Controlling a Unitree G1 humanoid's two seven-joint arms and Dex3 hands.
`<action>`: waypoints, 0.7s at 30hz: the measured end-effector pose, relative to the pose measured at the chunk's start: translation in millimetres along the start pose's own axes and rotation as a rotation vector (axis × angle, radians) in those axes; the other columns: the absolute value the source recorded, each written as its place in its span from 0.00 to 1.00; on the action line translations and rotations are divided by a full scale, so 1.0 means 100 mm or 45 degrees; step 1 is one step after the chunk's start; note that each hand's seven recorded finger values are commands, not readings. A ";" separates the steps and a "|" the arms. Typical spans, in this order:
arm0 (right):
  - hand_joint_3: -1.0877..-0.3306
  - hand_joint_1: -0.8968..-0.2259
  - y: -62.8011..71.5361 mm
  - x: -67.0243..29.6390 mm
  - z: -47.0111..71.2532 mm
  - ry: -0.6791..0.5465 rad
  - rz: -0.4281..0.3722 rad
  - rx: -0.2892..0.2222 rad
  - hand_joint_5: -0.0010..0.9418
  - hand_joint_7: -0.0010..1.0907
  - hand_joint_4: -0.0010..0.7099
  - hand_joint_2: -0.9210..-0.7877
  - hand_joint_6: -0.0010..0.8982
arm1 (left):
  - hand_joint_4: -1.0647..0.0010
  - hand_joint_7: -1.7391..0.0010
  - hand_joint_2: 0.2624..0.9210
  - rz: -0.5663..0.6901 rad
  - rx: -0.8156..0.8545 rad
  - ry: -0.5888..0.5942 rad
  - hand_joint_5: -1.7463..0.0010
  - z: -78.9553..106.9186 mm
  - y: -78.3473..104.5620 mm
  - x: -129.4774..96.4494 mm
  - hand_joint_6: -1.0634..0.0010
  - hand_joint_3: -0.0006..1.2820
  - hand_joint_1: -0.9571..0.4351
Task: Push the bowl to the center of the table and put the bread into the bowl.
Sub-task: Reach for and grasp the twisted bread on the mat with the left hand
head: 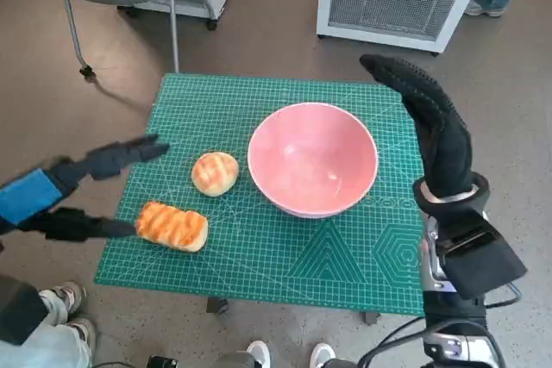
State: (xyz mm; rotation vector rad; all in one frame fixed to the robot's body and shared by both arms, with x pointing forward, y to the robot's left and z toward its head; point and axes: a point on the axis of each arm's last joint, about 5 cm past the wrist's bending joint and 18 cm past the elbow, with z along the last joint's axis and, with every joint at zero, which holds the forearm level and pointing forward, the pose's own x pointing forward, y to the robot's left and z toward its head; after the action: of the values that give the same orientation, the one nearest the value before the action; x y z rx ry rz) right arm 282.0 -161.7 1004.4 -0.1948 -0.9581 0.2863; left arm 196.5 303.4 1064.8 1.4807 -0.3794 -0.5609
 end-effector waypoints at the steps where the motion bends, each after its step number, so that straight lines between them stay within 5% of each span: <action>1: 0.32 0.37 0.00 0.001 0.00 0.001 -0.002 0.000 0.00 0.58 0.29 0.00 0.00 | 0.92 1.00 0.98 -0.040 0.017 0.016 1.00 0.00 0.00 0.00 0.80 0.01 0.27; 8: 0.32 0.37 0.00 0.005 0.01 0.000 -0.002 0.001 0.00 0.58 0.29 0.00 0.00 | 0.99 1.00 0.91 -0.266 0.045 0.107 1.00 0.04 -0.02 0.01 0.89 0.00 0.17; 21: 0.32 0.37 0.00 0.004 0.01 0.003 -0.002 0.002 0.00 0.58 0.29 0.00 0.00 | 0.92 0.99 0.81 -0.357 -0.004 0.121 0.99 0.12 -0.14 0.12 0.85 0.00 0.26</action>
State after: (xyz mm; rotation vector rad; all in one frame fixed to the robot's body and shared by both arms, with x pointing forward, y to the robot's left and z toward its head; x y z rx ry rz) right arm 281.6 -161.4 1005.1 -0.1932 -0.9557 0.2855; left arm 197.9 286.9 1050.2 1.5623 -0.0960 -0.7087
